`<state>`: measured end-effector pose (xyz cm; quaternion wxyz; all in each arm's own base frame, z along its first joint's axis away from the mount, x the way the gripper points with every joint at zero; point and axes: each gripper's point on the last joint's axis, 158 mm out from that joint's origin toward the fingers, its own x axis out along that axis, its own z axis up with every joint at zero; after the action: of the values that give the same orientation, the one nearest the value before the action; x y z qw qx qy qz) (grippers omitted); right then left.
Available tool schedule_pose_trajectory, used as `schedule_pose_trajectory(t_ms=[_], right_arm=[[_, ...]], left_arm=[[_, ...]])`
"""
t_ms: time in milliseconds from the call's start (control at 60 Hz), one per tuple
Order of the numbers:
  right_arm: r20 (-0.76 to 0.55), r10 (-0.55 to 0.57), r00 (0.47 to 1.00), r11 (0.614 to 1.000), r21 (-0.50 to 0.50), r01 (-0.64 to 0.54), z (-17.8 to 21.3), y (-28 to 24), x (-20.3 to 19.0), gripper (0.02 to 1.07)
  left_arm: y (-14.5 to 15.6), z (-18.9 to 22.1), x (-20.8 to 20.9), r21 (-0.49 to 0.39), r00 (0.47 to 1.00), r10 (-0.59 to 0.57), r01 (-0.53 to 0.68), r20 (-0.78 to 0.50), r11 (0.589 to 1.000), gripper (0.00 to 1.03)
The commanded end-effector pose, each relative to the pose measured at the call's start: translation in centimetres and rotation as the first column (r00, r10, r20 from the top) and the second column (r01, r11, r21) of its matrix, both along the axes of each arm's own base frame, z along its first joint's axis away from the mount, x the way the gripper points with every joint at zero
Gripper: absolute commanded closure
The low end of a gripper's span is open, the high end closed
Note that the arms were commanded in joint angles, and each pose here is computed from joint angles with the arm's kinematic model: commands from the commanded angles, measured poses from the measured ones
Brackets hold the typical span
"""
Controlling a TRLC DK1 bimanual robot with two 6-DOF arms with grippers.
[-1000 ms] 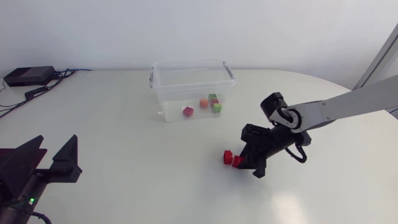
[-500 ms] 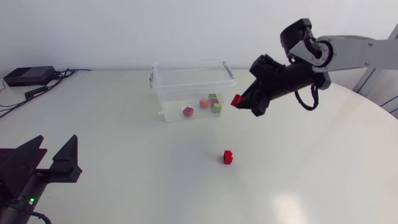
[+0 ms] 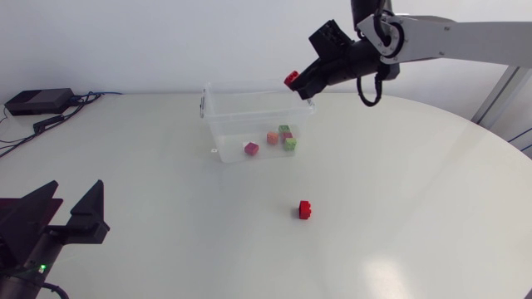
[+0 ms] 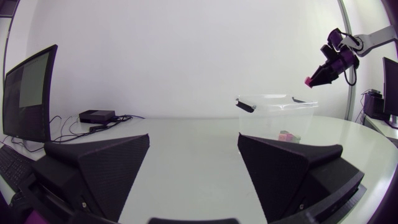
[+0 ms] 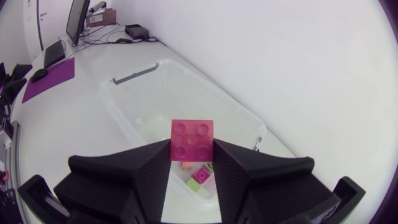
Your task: Place the duplo bricks in the container
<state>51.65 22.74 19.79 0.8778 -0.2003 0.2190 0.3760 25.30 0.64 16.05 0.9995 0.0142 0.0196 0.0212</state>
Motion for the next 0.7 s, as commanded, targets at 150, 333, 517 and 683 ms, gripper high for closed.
schedule_pose_trajectory(t_ms=[150, 333, 517, 683], right_arm=[[-0.045, -0.071, 0.996, 0.996, -0.053, 0.069, -3.6, 3.8, 4.0, 0.03], [0.000, -0.092, 0.996, 0.996, -0.011, 0.092, 0.9, 2.5, 2.1, 0.06], [-0.039, 0.027, 0.999, 0.999, -0.023, -0.028, 1.7, 0.3, -5.4, 0.06], [-0.162, 0.159, 0.974, 0.968, -0.168, -0.186, -5.0, -1.2, -12.7, 0.06]], left_arm=[[0.1, -0.5, 0.1, 0.006, 1.000, 0.004, -0.004, 0.000, 1.000, 0.04], [0.1, -0.5, 0.1, 0.006, 1.000, 0.004, -0.004, 0.000, 1.000, 0.04], [0.1, -0.5, 0.1, 0.006, 1.000, 0.004, -0.004, 0.000, 1.000, 0.04], [0.1, -0.5, 0.1, 0.006, 1.000, 0.004, -0.004, 0.000, 1.000, 0.04]])
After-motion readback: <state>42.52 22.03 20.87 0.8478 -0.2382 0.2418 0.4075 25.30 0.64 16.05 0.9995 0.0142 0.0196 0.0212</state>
